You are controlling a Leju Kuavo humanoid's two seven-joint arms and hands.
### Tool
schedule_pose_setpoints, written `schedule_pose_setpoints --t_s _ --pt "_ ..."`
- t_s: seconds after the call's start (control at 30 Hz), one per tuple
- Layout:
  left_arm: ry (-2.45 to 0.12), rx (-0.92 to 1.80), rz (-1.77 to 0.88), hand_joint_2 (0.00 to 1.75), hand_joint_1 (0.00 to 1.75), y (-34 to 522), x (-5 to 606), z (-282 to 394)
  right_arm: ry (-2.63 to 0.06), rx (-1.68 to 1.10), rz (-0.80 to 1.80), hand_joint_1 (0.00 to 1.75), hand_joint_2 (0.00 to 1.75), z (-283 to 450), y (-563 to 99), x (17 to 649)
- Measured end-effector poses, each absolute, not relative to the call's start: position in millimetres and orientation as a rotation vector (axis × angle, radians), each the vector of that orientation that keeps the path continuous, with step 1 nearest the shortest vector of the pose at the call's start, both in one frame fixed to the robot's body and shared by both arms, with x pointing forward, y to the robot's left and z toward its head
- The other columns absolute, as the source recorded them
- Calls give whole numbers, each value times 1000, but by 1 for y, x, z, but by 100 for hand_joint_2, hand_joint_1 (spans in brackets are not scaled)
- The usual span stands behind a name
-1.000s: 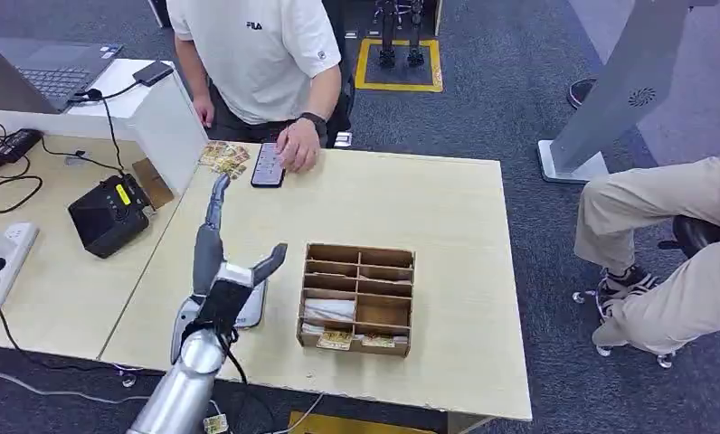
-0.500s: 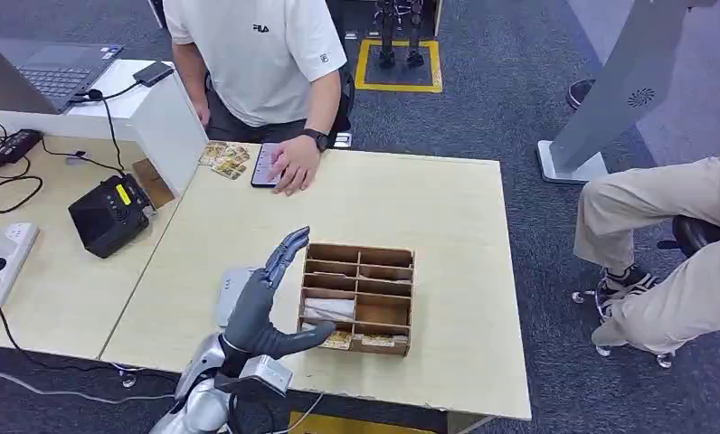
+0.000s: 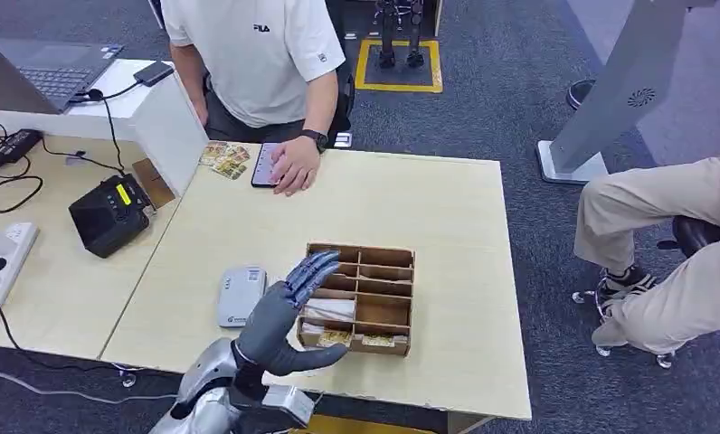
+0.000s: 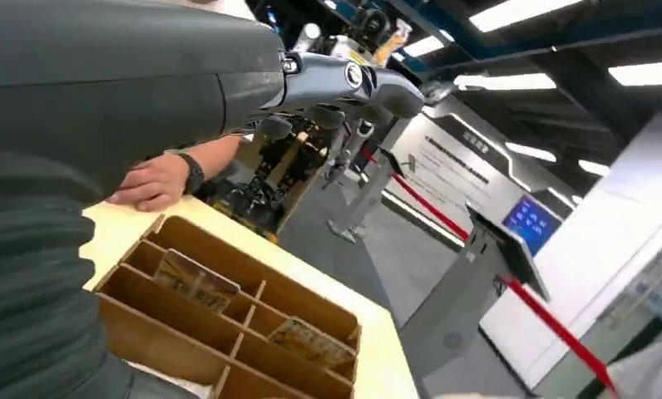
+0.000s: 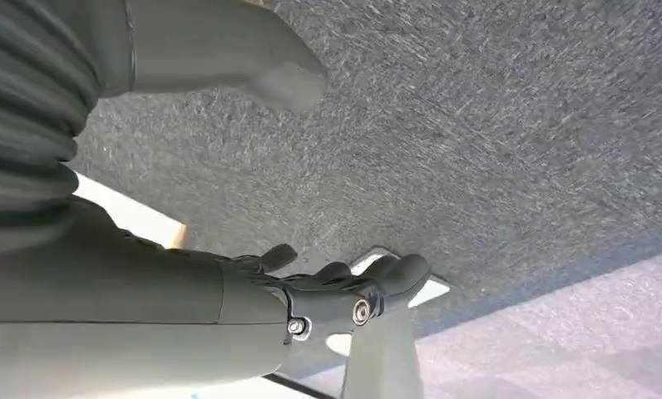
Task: Pass the card to the sensor for recognition and then transmit it.
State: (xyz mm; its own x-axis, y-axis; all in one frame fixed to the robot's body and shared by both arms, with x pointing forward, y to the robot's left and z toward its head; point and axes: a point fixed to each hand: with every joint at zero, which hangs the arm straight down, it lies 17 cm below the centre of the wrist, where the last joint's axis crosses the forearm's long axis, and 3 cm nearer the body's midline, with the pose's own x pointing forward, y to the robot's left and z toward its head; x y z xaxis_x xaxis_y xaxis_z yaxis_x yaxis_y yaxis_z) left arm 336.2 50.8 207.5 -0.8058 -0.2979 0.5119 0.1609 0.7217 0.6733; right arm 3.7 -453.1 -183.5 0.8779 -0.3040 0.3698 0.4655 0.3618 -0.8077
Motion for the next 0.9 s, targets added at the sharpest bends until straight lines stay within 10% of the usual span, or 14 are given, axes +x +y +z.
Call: schedule_pose_setpoints --t_s 0.2,0.23,0.4,0.43,0.9 --pt "-2236 230 -1260 175 0 25 338 177 -180 -1097 -462 0 175 -183 -454 8" --pt "-2234 227 -1272 0 0 23 338 175 -180 -1098 -462 0 175 -183 -454 8" --pt "-2200 258 -1354 0 0 15 341 164 -185 -1099 -444 0 175 -182 -454 9" --pt "-2191 263 -1372 175 0 13 342 161 -187 -1099 -437 0 175 -182 -454 10" --pt "-2106 286 -1537 175 0 -5 351 129 -211 -1104 -376 0 175 -181 -455 17"
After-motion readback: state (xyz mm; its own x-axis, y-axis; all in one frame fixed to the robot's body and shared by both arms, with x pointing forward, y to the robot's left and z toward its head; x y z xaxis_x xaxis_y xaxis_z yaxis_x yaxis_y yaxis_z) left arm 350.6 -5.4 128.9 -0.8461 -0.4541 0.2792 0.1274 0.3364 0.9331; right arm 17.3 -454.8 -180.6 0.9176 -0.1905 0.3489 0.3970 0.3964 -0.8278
